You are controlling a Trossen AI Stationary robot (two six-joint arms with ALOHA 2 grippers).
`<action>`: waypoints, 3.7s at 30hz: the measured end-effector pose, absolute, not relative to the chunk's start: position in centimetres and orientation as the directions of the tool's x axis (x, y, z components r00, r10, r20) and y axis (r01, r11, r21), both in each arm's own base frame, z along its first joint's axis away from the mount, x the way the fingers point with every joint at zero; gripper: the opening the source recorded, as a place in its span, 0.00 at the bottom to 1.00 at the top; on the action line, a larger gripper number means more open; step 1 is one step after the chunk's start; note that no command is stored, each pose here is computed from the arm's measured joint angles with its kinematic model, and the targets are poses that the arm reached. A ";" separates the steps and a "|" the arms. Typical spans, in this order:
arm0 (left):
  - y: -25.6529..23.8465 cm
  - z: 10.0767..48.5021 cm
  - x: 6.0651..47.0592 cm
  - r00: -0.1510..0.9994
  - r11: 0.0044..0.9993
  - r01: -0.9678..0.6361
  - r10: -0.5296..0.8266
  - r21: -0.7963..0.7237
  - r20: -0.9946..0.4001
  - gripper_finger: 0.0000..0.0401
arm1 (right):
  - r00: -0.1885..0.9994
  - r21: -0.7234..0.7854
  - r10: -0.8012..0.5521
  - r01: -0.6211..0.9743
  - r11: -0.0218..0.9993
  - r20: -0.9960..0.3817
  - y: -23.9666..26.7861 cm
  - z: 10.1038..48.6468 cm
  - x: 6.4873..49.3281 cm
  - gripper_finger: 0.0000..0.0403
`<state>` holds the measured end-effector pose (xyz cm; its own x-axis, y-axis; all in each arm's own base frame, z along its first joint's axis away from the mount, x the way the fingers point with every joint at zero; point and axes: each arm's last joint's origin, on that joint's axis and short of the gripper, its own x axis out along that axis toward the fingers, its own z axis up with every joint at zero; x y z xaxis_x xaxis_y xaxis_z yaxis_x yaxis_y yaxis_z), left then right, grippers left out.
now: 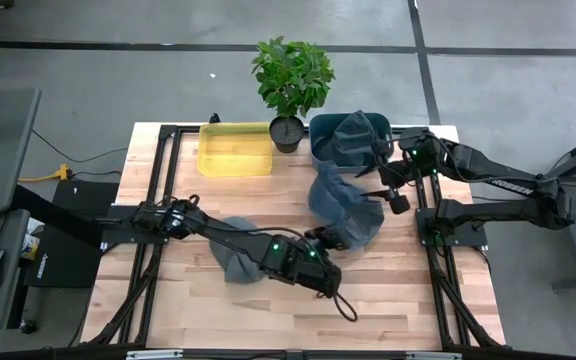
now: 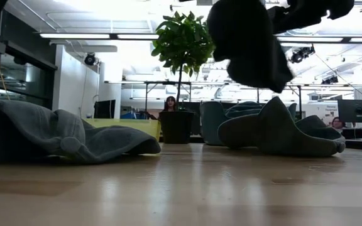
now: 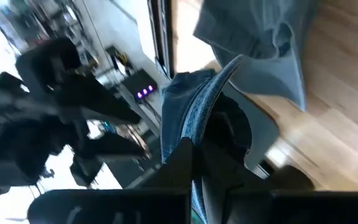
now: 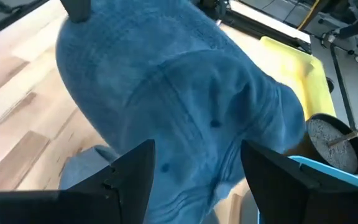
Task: Pick & Place hat
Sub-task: Put the blue cap into the blue bin
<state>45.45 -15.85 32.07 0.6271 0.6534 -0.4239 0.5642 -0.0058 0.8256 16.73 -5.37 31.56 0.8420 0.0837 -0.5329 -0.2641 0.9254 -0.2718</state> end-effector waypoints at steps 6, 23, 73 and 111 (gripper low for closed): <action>-16.2 32.8 46.2 0.683 -0.066 0.536 0.620 0.842 -0.386 0.01 | 0.804 -0.299 0.105 -0.334 0.894 -0.586 -4.9 31.0 16.5 0.58; -17.0 33.2 46.2 0.709 -0.067 0.498 0.605 0.864 -0.362 0.01 | 0.752 -0.347 0.095 -0.408 0.844 -0.653 -5.2 29.8 17.8 0.58; -17.1 34.8 47.0 0.710 0.185 0.116 0.672 0.976 -0.212 0.16 | 0.764 -0.371 -0.131 -0.149 0.917 -0.632 -5.3 34.0 15.0 0.00; -9.5 36.1 38.6 0.333 0.362 -0.919 0.925 0.157 -0.185 0.36 | 0.586 -0.344 -0.619 0.520 0.782 -0.522 -10.5 34.3 16.2 0.00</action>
<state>38.60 -9.48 36.11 0.3325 0.9248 -0.1847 -0.9189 0.3618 0.1573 16.18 -10.50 34.26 0.5862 -0.6194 -0.5222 0.5200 0.7819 -0.3437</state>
